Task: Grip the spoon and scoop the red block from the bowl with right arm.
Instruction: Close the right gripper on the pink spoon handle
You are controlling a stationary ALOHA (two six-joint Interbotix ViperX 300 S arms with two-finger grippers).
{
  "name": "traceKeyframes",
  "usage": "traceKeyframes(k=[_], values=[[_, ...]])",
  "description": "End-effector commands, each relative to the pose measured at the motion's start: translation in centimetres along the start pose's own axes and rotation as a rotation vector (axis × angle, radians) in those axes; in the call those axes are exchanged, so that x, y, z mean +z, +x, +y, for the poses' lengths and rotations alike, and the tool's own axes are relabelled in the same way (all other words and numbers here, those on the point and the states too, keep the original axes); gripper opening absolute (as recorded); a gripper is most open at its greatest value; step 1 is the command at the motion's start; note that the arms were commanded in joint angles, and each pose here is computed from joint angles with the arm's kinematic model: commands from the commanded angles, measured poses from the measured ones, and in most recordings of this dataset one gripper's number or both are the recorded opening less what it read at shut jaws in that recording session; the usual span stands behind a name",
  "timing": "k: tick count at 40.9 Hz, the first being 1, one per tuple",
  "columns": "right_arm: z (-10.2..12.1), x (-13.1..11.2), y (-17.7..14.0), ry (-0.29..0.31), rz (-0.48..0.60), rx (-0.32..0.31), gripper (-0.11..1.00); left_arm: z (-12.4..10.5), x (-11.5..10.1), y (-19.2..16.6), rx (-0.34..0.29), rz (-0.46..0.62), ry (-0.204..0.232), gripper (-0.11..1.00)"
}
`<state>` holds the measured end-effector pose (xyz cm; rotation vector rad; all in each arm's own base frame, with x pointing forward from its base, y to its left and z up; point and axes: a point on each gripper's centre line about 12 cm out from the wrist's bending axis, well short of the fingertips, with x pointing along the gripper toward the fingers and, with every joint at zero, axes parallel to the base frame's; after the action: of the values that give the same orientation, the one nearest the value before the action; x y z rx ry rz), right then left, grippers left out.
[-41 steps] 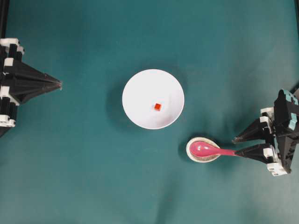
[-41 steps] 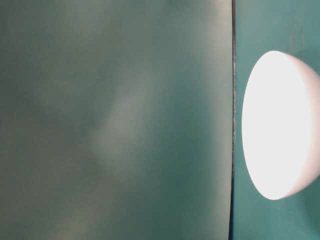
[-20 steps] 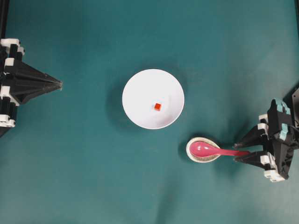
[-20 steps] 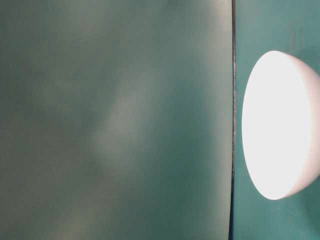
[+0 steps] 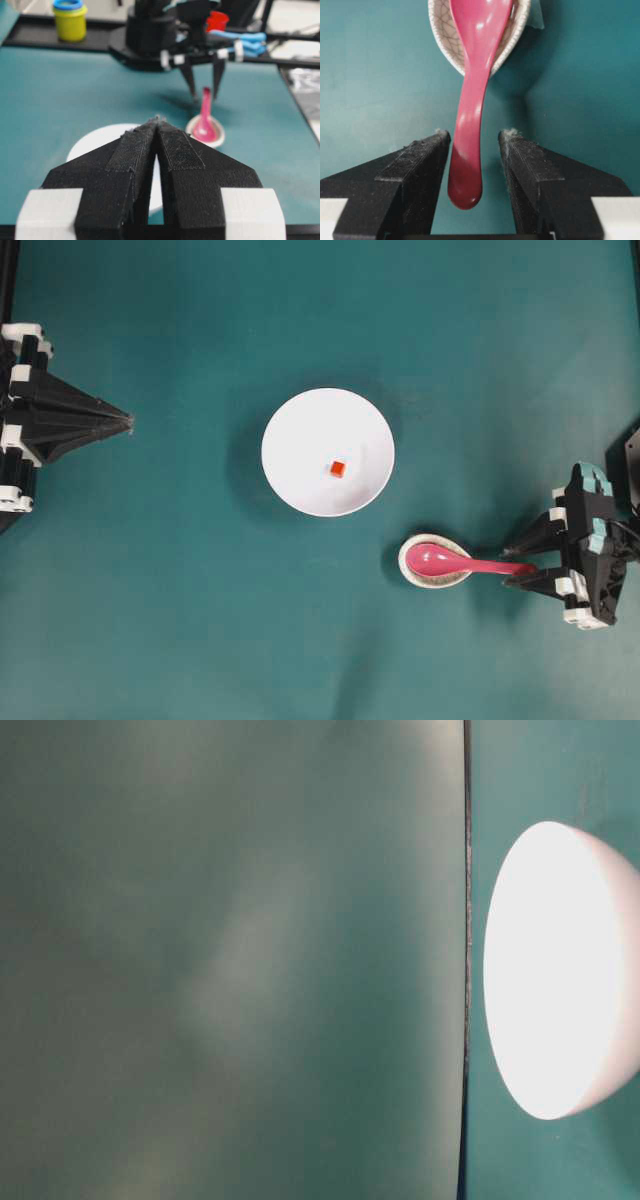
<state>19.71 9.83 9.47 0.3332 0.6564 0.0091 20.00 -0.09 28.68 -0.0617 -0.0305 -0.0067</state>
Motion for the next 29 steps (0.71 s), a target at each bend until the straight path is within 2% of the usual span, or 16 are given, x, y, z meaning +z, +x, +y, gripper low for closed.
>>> traceKeyframes(k=[1,12,24,29], values=[[0.4,0.4,0.0,-0.019,-0.024,0.013,0.52,0.0,1.1,0.3,-0.001,-0.026,0.005,0.0],[0.3,0.4,0.0,-0.037,-0.031,0.007,0.52,0.0,1.1,0.3,-0.001,-0.026,0.005,0.0],[-0.6,1.1,-0.1,-0.064,-0.129,-0.026,0.52,0.0,1.1,0.3,-0.001,-0.026,0.003,0.0],[-0.4,0.7,0.1,-0.078,-0.126,-0.028,0.52,0.0,1.1,0.3,-0.001,-0.026,-0.001,0.0]])
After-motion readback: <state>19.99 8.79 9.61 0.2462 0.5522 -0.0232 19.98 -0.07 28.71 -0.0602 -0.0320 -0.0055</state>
